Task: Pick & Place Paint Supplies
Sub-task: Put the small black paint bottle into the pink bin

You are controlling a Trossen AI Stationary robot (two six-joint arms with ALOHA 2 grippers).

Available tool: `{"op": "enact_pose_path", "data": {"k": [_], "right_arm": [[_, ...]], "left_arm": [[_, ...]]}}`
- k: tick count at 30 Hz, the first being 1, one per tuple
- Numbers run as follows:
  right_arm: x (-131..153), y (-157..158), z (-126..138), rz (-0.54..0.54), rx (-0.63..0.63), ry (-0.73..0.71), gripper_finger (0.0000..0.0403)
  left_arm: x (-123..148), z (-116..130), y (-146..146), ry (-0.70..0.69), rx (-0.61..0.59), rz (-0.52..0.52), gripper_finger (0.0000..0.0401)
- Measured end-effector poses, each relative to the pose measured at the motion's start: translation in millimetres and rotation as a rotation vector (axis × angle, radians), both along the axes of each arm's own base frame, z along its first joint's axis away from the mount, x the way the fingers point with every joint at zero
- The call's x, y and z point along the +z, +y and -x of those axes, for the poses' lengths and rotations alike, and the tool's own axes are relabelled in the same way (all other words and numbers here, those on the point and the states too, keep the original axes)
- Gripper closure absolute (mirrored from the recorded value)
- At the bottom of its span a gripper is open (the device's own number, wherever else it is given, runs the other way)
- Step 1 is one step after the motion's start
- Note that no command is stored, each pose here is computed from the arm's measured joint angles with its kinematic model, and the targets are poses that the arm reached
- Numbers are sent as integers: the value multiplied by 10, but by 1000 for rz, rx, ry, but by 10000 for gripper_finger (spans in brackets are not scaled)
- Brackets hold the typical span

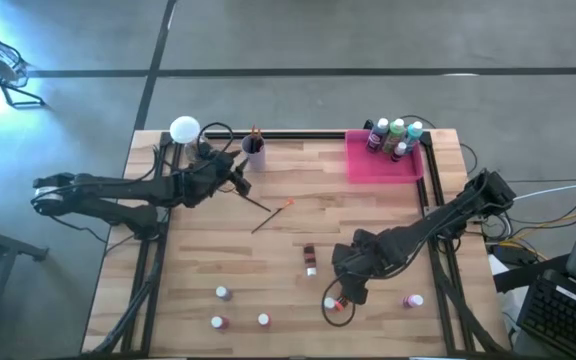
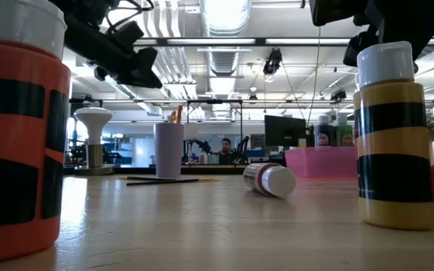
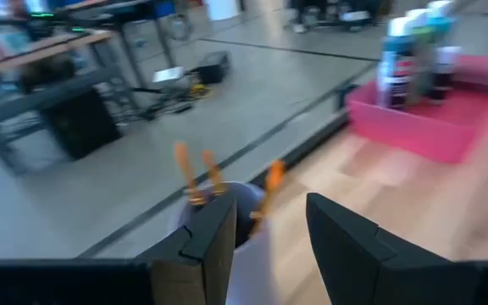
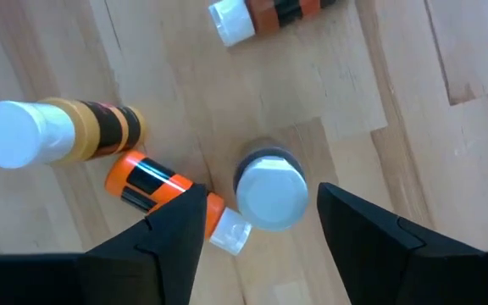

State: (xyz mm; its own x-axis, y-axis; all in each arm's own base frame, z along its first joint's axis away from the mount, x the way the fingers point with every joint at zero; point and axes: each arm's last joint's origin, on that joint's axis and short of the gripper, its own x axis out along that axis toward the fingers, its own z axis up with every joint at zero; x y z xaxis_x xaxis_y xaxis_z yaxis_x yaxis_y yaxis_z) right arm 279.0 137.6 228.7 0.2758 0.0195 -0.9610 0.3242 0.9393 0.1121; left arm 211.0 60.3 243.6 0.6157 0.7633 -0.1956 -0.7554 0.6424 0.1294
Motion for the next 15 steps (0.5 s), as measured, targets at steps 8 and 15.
{"op": "enact_pose_path", "data": {"k": [8,15], "right_arm": [[-70,-34,14,11,-10,11,170],[-174,-82,24,17,-25,17,157]], "left_arm": [[-39,43,21,58,126,-44,250],[-44,45,20,69,125,-47,250]]}}
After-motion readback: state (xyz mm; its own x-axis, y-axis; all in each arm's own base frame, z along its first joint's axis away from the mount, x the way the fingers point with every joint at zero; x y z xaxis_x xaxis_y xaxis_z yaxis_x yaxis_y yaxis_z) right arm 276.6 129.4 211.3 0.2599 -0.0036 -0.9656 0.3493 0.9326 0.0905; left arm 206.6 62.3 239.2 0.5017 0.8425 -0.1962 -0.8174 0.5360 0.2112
